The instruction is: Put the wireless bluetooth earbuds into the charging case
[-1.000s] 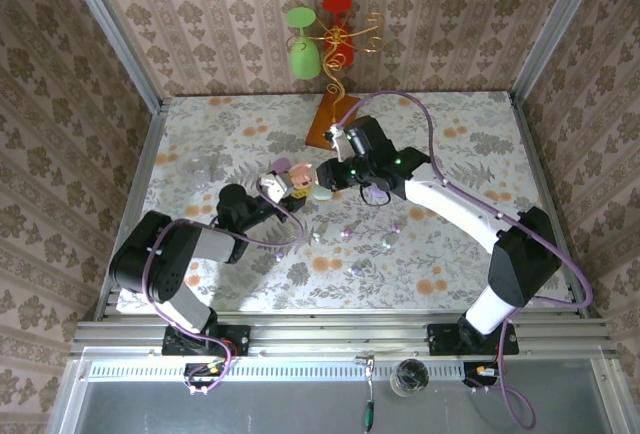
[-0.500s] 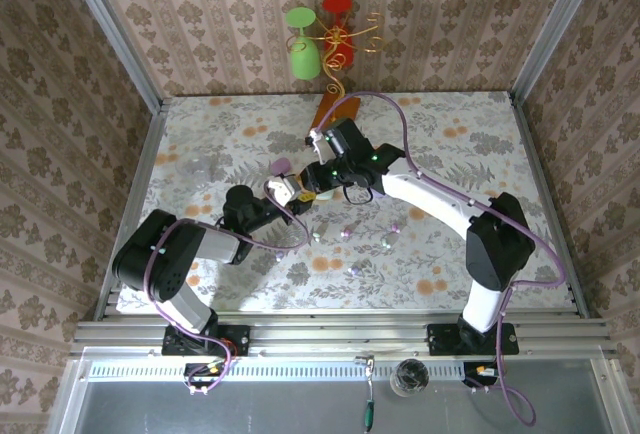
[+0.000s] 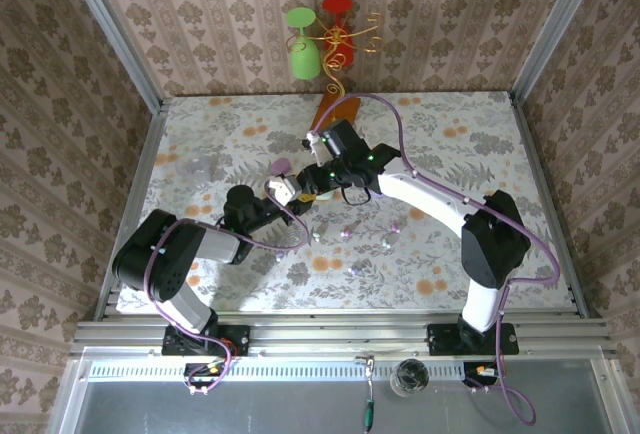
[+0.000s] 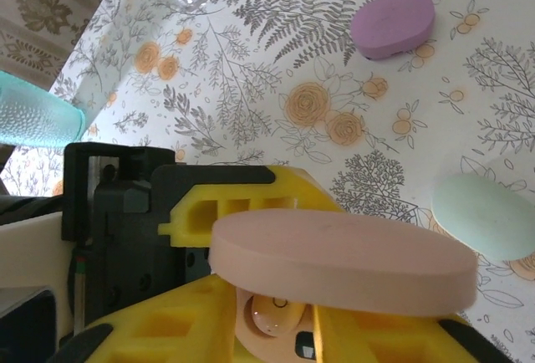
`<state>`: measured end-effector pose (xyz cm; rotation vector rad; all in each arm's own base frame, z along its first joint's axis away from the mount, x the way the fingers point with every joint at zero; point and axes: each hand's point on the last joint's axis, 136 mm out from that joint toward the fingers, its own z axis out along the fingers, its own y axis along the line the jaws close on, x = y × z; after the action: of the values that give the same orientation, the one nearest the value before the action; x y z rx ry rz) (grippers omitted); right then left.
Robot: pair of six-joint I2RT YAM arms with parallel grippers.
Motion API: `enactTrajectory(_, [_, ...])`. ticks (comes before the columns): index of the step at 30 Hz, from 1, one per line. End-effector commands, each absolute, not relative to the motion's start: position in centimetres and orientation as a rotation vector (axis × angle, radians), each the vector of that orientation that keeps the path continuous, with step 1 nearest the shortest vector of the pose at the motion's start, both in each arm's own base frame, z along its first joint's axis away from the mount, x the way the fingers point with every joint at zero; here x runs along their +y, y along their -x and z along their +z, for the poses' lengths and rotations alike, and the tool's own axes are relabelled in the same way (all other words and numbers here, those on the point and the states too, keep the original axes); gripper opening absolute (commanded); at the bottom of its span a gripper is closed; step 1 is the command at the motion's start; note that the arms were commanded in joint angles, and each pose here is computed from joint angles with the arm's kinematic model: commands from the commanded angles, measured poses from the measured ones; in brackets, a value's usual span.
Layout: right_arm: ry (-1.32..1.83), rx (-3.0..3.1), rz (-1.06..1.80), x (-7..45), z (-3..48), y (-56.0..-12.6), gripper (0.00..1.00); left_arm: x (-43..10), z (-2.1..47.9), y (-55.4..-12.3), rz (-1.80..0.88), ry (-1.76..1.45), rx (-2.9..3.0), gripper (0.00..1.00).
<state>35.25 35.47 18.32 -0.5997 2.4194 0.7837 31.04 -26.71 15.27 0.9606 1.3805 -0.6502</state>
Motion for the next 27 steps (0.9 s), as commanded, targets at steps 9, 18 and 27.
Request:
enactTrajectory(9, [0.569, 2.266, 0.852, 33.6, 22.5, -34.3, 0.39, -26.5, 16.7, -31.2, -0.655, -0.951, 1.314, 0.37])
enactTrajectory(18, [0.514, 2.193, 0.874, 32.7, 25.2, -35.4, 0.35, -26.5, 15.3, -30.7, -0.629, -1.007, 1.314, 0.37])
enactTrajectory(27, [0.537, 2.288, 0.840, 33.8, 23.3, -37.3, 0.28, -27.4, 14.9, -29.3, -0.603, -1.102, 1.261, 0.38])
